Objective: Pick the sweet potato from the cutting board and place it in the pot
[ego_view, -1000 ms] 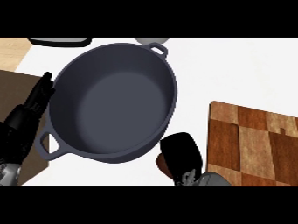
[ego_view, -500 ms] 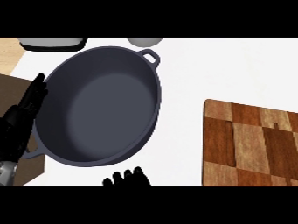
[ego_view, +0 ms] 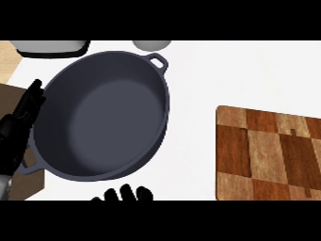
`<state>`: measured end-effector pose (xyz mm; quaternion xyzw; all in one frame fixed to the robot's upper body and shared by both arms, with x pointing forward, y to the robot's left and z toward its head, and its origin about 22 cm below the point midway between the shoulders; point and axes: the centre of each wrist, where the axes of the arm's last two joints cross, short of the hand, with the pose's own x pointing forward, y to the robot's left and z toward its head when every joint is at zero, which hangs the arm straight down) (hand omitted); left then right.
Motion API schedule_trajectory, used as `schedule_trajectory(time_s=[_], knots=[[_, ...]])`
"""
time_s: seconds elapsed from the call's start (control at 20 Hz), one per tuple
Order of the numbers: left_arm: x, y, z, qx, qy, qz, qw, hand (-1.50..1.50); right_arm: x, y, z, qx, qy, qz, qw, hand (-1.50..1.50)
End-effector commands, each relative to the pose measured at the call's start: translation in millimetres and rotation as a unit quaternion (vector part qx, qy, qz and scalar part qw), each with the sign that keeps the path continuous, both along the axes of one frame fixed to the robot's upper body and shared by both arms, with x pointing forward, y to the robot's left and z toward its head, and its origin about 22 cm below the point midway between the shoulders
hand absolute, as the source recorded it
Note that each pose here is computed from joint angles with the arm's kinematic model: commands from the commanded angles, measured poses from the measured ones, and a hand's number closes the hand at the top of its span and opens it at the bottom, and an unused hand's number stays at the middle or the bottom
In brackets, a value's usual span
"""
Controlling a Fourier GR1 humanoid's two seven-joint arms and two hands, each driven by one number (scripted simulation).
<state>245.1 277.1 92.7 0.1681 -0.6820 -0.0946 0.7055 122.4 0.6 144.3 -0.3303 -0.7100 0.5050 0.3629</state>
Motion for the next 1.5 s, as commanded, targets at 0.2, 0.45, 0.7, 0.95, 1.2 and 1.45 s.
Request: schedule_trajectory(time_s=[0.2, 0.45, 0.7, 0.95, 1.2, 1.45], knots=[[-10.8, 19, -44, 0.008, 0.053, 0.039, 0.9978, 0.0, 16, 1, 29, 0.117, -0.015, -0.042, 0.992, 1.5], [-7.1, 30, -48, 0.007, 0.056, 0.045, 0.9974, 0.0, 34, 3, 43, 0.144, -0.016, -0.049, 0.988, 1.5], [-9.2, 32, -55, 0.012, 0.056, 0.042, 0.9975, 0.0, 71, 6, 53, 0.142, -0.02, -0.049, 0.988, 1.5], [-10.2, 24, -43, 0.002, 0.05, 0.031, 0.9983, 0.0, 114, 13, 65, 0.137, -0.01, -0.066, 0.988, 1.5], [-3.1, 31, -36, 0.008, 0.043, 0.035, 0.9984, 0.0, 154, 19, 53, 0.116, -0.002, -0.074, 0.991, 1.5], [-11.6, 24, -46, 0.013, 0.052, 0.028, 0.9982, 0.0, 187, 18, 23, 0.051, -0.006, -0.083, 0.995, 1.5]])
